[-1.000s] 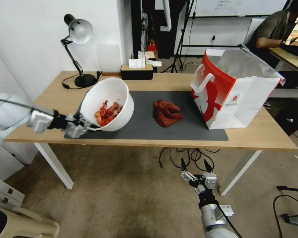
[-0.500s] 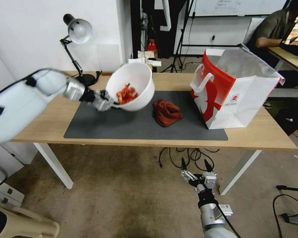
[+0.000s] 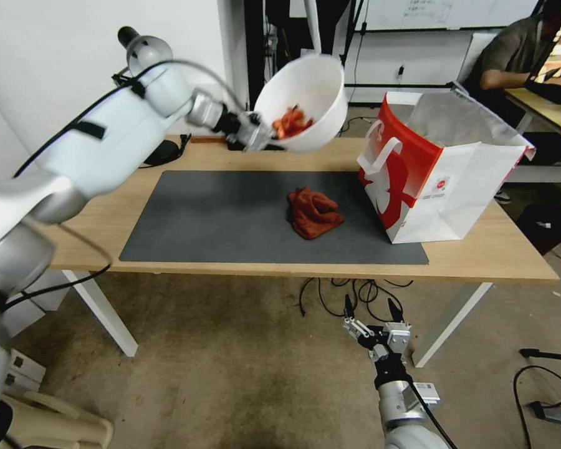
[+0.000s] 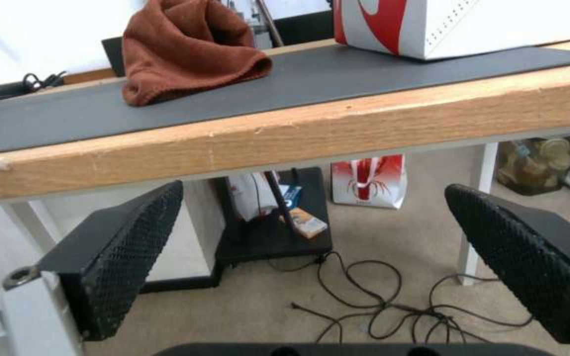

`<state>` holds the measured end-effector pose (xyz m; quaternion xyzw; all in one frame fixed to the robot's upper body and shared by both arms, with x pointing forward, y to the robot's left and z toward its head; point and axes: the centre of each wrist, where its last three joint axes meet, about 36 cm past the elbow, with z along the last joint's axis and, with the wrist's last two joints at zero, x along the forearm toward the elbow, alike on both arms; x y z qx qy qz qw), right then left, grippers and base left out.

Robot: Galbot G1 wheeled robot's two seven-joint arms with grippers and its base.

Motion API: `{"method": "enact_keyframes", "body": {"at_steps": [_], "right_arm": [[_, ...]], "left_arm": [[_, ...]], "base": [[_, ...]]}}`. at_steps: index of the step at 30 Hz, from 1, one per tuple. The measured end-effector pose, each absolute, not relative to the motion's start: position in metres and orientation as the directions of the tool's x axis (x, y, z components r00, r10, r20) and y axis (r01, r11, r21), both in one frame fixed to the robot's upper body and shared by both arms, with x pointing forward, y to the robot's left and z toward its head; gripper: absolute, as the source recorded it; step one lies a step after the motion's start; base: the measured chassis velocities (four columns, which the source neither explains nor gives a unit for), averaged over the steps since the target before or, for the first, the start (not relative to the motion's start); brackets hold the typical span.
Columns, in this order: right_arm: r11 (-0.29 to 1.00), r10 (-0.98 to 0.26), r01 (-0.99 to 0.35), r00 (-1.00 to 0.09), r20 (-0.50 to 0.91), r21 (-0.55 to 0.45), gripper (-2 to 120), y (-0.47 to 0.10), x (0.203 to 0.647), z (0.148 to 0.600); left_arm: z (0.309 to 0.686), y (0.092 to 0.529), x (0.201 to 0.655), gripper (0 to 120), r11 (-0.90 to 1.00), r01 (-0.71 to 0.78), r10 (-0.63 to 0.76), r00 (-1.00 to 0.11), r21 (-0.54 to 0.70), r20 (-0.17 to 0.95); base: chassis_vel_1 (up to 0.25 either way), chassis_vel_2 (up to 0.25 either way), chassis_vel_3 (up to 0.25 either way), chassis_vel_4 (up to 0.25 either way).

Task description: Sweep shrimp from table into container with towel, then put container into takeout bag.

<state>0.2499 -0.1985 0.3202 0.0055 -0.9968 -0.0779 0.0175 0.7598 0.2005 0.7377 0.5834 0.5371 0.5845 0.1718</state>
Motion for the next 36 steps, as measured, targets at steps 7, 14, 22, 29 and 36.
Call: {"method": "enact_keyframes", "body": {"at_steps": [7,14,22,29,36], "right_arm": [[0.988,-0.005,0.001,-0.999,0.038,0.155,100,-0.200,0.252,0.318],[0.987,0.004,0.010,-0.999,0.036,0.158,100,-0.201,0.251,0.317],[0.985,0.011,0.017,-0.999,0.038,0.174,100,-0.201,0.251,0.316],[0.984,0.019,0.026,-0.999,0.041,0.177,100,-0.206,0.245,0.314],[0.983,0.021,0.028,-0.999,0.040,0.184,100,-0.207,0.243,0.316]], "left_arm": [[0.745,0.115,0.769,0,-0.387,0.389,0.853,-0.194,0.836,0.485],[0.756,0.070,0.771,0,-0.408,0.360,0.845,-0.198,0.839,0.496],[0.781,0.027,0.761,0,-0.375,0.328,0.863,-0.217,0.867,0.456],[0.802,0.006,0.751,0,-0.352,0.294,0.866,-0.259,0.889,0.428],[0.779,-0.014,0.741,0,-0.409,0.286,0.861,-0.194,0.866,0.470]], "base": [[0.000,0.000,0.000,0.000],[0.000,0.000,0.000,0.000],[0.000,0.000,0.000,0.000],[0.000,0.000,0.000,0.000],[0.000,0.000,0.000,0.000]]}}
